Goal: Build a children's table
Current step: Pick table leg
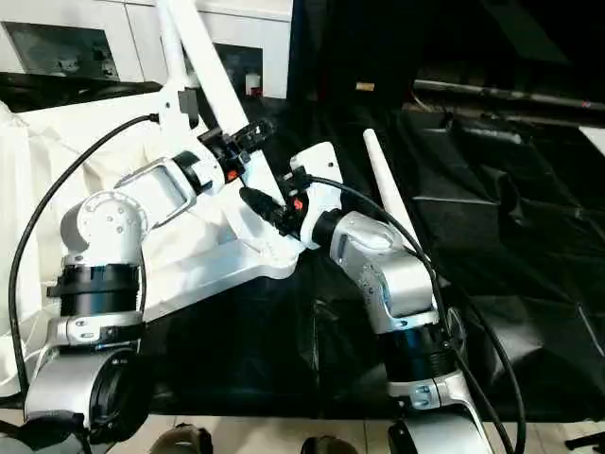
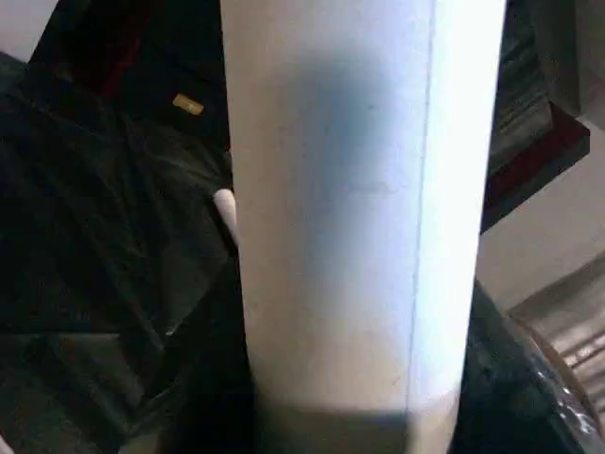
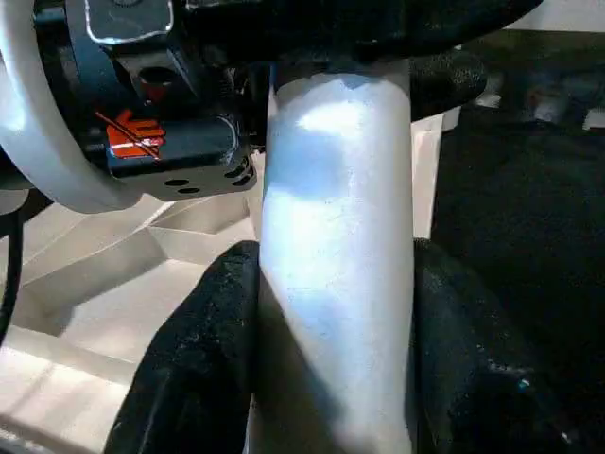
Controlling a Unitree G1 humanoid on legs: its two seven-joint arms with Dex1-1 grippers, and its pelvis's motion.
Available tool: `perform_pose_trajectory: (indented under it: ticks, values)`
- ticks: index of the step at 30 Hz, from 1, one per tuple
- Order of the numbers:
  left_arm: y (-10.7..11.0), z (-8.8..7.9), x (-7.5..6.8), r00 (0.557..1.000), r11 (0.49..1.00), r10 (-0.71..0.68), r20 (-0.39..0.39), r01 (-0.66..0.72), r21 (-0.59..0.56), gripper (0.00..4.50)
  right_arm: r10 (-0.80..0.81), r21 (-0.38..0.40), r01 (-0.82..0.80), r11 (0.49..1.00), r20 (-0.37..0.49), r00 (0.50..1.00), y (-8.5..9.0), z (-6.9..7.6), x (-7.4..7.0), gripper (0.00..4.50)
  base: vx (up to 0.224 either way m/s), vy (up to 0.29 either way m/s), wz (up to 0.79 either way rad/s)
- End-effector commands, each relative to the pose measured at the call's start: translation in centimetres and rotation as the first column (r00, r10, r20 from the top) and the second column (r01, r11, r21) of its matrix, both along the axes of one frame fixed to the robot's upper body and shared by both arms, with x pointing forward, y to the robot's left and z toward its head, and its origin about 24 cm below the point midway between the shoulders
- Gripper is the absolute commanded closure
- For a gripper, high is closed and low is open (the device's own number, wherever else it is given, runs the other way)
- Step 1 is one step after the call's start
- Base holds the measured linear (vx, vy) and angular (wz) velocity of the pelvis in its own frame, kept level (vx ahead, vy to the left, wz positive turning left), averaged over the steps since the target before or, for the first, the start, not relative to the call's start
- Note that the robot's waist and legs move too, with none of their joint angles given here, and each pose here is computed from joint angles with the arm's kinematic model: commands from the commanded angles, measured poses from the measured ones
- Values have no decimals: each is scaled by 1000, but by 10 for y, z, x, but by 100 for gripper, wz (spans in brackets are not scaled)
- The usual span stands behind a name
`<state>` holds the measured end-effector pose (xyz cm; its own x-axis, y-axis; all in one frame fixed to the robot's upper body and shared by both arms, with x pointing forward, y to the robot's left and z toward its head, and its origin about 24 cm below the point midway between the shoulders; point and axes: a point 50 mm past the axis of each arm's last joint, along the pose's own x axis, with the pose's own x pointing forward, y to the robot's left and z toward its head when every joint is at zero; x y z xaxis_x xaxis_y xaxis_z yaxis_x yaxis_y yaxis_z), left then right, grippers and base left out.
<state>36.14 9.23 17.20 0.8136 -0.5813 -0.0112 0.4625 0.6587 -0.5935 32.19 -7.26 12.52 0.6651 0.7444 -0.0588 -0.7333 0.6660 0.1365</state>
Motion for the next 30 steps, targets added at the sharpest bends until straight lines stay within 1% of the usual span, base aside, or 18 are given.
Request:
perform_pose_trajectory:
  ticks: [1, 2, 3, 6, 7, 8, 9, 10, 11, 13, 14, 16, 18, 19, 21, 23, 26, 30]
  values:
    - [1, 9, 2, 999, 999, 25, 39, -26, 40, 261, 6, -5, -6, 1000, 24, 1000, 1, 3, -3, 264, 0, 0, 0]
    - [1, 9, 1, 999, 999, 15, 44, -17, 44, 261, 14, 5, -14, 1000, 16, 1000, 2, 3, -3, 264, 0, 0, 0]
    - [0, 10, -1, 998, 998, -25, 59, 22, 53, 262, 47, 43, -47, 998, -7, 999, 2, 4, -5, 194, 0, 0, 0]
    - [-5, 13, -17, 951, 957, -275, 142, 257, 132, 262, 161, 92, -156, 984, -59, 985, -1, 6, -13, 188, 0, 0, 0]
    - [-4, 12, -24, 914, 923, -375, 158, 351, 158, 262, 203, 98, -195, 976, -76, 976, -6, 5, -16, 174, 0, 0, 0]
    - [-3, 12, -27, 897, 907, -410, 163, 383, 175, 262, 228, 114, -217, 969, -91, 970, -9, 5, -17, 166, 0, 0, 0]
    - [0, 11, -32, 863, 873, -475, 170, 440, 209, 262, 295, 160, -275, 948, -118, 948, -14, 6, -22, 166, 0, 0, 0]
    - [0, 11, -32, 863, 873, -475, 170, 440, 209, 262, 295, 160, -275, 948, -118, 948, -14, 6, -22, 166, 0, 0, 0]
    - [2, 12, -36, 831, 845, -526, 182, 487, 221, 262, 336, 174, -312, 934, -129, 933, -18, 6, -25, 166, 0, 0, 0]
    - [2, 12, -38, 814, 831, -550, 188, 509, 224, 262, 352, 180, -327, 928, -132, 927, -20, 6, -26, 162, 0, 0, 0]
    - [4, 15, -45, 758, 783, -619, 206, 575, 237, 262, 396, 210, -363, 908, -149, 906, -23, 6, -30, 162, 0, 0, 0]
    - [5, 20, -52, 698, 732, -681, 221, 638, 238, 262, 448, 234, -406, 883, -167, 878, -25, 7, -36, 162, 0, 0, 0]
    - [5, 30, -57, 644, 696, -715, 273, 694, 185, 262, 500, 206, -463, 862, -189, 845, -26, 4, -42, 162, 0, 0, 0]
    - [5, 32, -58, 634, 690, -718, 287, 703, 172, 262, 512, 199, -477, 856, -196, 836, -26, 3, -44, 162, 0, 0, 0]
    - [4, 38, -58, 613, 677, -718, 329, 724, 130, 262, 524, 183, -493, 851, -217, 824, -25, 0, -46, 198, 0, 0, 0]
    - [3, 41, -58, 604, 669, -717, 347, 736, 100, 262, 514, 171, -485, 857, -225, 828, -24, -2, -44, 201, 0, 0, 0]
    - [3, 42, -58, 598, 664, -722, 348, 741, 104, 262, 511, 167, -484, 859, -225, 830, -22, -2, -43, 236, 0, 0, 0]
    - [4, 41, -56, 609, 671, -720, 334, 733, 108, 262, 508, 170, -480, 861, -219, 833, -22, -1, -43, 255, 0, 0, 0]
